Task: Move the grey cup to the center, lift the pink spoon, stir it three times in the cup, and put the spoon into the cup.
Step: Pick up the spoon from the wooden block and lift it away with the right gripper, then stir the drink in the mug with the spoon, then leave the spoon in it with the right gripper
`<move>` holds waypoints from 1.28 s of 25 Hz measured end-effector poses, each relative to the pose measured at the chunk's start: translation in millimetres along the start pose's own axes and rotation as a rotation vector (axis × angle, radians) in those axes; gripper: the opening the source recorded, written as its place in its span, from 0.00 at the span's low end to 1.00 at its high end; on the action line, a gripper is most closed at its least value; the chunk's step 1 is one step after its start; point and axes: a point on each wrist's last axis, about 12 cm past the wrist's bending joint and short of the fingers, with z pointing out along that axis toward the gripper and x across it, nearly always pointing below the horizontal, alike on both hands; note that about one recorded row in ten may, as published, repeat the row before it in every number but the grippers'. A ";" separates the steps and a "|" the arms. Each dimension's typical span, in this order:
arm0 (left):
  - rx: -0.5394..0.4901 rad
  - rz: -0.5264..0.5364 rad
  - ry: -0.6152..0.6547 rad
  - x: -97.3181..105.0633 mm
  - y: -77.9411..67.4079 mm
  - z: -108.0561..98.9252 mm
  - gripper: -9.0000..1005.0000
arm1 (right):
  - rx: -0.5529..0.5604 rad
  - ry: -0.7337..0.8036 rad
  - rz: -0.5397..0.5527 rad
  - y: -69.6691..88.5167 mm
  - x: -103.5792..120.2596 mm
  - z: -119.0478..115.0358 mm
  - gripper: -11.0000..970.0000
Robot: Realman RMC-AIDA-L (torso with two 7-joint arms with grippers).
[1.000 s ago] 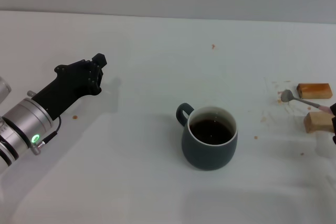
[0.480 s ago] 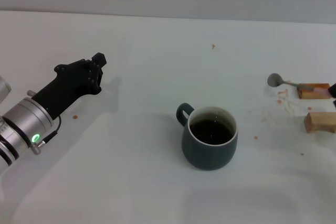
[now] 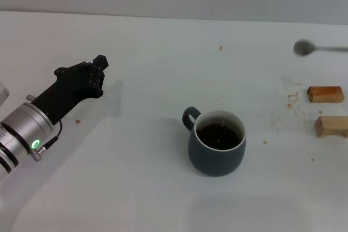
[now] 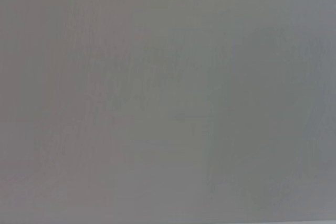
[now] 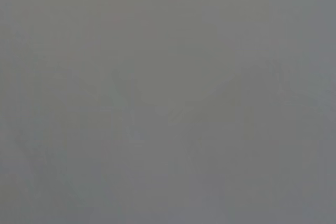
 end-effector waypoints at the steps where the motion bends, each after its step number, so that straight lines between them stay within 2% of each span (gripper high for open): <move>1: 0.001 -0.001 -0.001 0.1 -0.2 -0.1 0.07 | -0.023 0.008 -0.001 -0.4 -12.9 2.5 0.11; 4: 0.002 -0.004 -0.003 1.0 -1.2 -1.3 0.07 | -0.089 0.044 -0.008 0.8 -45.4 12.2 0.11; 9: 0.017 -0.009 -0.028 0.0 -3.8 -4.1 0.07 | -0.219 0.200 -0.039 10.4 -95.0 44.3 0.12; 15: 0.028 -0.015 -0.053 0.6 -6.2 -10.8 0.07 | -0.312 0.373 -0.058 24.2 -124.6 86.2 0.12; 22: 0.038 -0.017 -0.085 1.3 -7.3 -21.9 0.07 | -0.406 0.511 -0.073 43.1 -144.9 124.8 0.12; 27: 0.039 -0.019 -0.102 2.0 -8.2 -28.0 0.07 | -0.423 0.691 -0.107 55.3 -140.1 148.9 0.13; 32: 0.043 -0.023 -0.114 2.3 -9.9 -30.2 0.07 | -0.457 0.806 -0.140 66.6 -131.7 165.0 0.13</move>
